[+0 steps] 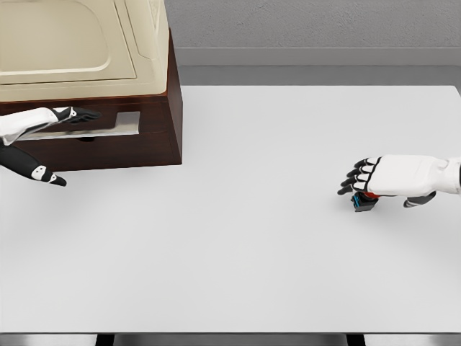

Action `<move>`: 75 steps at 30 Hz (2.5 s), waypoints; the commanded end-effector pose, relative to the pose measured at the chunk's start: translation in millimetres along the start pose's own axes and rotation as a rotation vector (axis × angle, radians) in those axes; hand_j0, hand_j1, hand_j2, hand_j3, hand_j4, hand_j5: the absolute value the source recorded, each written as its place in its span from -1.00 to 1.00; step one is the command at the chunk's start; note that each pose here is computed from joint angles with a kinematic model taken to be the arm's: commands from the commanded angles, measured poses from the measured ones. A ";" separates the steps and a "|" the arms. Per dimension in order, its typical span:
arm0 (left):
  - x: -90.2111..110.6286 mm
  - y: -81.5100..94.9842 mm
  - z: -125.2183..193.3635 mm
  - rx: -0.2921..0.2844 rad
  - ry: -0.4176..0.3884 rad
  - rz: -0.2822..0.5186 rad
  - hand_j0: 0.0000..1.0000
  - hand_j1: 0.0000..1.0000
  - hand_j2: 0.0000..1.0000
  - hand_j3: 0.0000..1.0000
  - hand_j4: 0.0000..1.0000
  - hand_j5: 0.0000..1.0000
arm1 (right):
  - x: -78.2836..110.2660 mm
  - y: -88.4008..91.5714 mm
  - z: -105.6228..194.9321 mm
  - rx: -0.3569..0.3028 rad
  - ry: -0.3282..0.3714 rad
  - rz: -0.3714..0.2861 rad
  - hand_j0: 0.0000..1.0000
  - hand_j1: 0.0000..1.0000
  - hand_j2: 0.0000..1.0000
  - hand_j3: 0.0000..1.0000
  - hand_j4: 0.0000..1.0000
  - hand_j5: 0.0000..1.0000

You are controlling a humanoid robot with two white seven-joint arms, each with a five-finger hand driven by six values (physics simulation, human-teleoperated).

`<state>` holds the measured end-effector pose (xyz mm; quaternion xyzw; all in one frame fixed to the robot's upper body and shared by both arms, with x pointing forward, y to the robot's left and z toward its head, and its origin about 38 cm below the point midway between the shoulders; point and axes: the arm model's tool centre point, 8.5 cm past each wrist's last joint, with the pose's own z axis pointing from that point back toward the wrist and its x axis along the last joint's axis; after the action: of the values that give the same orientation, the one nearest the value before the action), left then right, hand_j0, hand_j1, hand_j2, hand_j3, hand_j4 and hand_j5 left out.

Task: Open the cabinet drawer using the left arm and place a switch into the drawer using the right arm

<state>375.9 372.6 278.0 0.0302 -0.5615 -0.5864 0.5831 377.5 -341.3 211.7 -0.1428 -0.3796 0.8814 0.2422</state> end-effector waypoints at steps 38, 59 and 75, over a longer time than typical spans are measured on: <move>-8.7 -20.0 11.2 -0.172 0.023 0.052 0.89 0.89 0.89 0.89 0.89 0.89 | -1.2 -0.5 -4.9 -0.009 -0.001 -0.009 1.00 1.00 1.00 1.00 1.00 1.00; -4.7 -19.2 22.5 -0.222 -0.014 0.076 0.89 0.89 0.89 0.89 0.89 0.89 | -1.0 -0.8 -5.4 -0.010 -0.002 -0.009 1.00 1.00 1.00 1.00 1.00 1.00; 9.1 8.4 50.6 -0.137 -0.078 0.111 0.92 0.92 0.92 0.92 0.92 0.92 | -0.6 -0.4 -5.3 -0.008 -0.002 -0.008 1.00 1.00 1.00 1.00 1.00 1.00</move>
<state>347.3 399.7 304.1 -0.0481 -0.5332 -0.6004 0.5940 380.5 -337.8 208.2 -0.1412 -0.3834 0.8798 0.2430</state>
